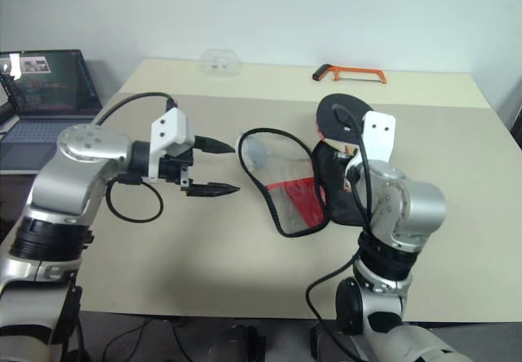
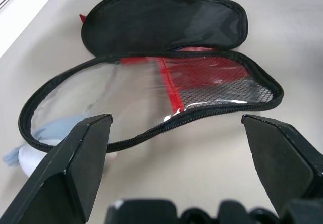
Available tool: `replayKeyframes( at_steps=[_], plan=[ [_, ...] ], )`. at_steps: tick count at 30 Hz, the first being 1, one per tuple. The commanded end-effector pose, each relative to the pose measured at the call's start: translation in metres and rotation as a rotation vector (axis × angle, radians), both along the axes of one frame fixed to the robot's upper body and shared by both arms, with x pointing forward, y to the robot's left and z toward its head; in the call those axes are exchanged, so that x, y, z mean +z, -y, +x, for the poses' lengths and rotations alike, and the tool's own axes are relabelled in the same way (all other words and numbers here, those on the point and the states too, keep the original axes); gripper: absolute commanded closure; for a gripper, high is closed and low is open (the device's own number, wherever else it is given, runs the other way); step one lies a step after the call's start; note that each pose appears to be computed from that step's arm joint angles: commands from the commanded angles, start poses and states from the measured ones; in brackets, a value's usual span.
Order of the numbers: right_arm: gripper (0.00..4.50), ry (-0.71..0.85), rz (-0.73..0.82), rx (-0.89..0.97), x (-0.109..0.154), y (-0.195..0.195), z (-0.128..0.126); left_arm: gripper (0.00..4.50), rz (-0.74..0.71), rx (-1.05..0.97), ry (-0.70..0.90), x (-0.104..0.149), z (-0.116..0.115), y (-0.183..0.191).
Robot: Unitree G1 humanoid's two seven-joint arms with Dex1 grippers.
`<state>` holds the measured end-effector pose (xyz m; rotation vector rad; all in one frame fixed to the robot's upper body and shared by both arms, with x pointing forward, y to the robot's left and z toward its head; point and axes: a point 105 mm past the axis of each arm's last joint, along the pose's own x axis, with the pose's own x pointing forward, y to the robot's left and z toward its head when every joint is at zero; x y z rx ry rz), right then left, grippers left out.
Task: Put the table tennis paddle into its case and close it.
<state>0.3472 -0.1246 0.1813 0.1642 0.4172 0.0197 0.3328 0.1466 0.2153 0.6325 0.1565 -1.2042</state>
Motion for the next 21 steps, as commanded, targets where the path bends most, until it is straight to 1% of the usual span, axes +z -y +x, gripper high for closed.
replayKeyframes(
  at_steps=[1,3,7,12,21],
  plan=[
    [3.42,0.023,-0.022,0.036,-0.001,-0.001,-0.007,0.0,0.003,-0.014,0.042,0.009,-0.001,0.001],
    [3.42,0.012,-0.029,0.073,-0.006,-0.005,-0.009,0.0,0.004,-0.017,0.041,0.009,-0.001,0.001],
    [3.42,-0.029,-0.052,0.067,-0.018,0.0,-0.01,0.0,0.006,-0.016,0.044,0.008,-0.001,0.001],
    [3.42,-0.04,-0.06,0.075,-0.02,0.001,-0.009,0.0,0.01,-0.02,0.049,0.009,-0.002,0.001],
    [3.42,-0.07,-0.097,0.053,-0.032,0.01,-0.004,0.0,0.004,-0.029,0.05,0.01,-0.003,0.002]
  ],
)
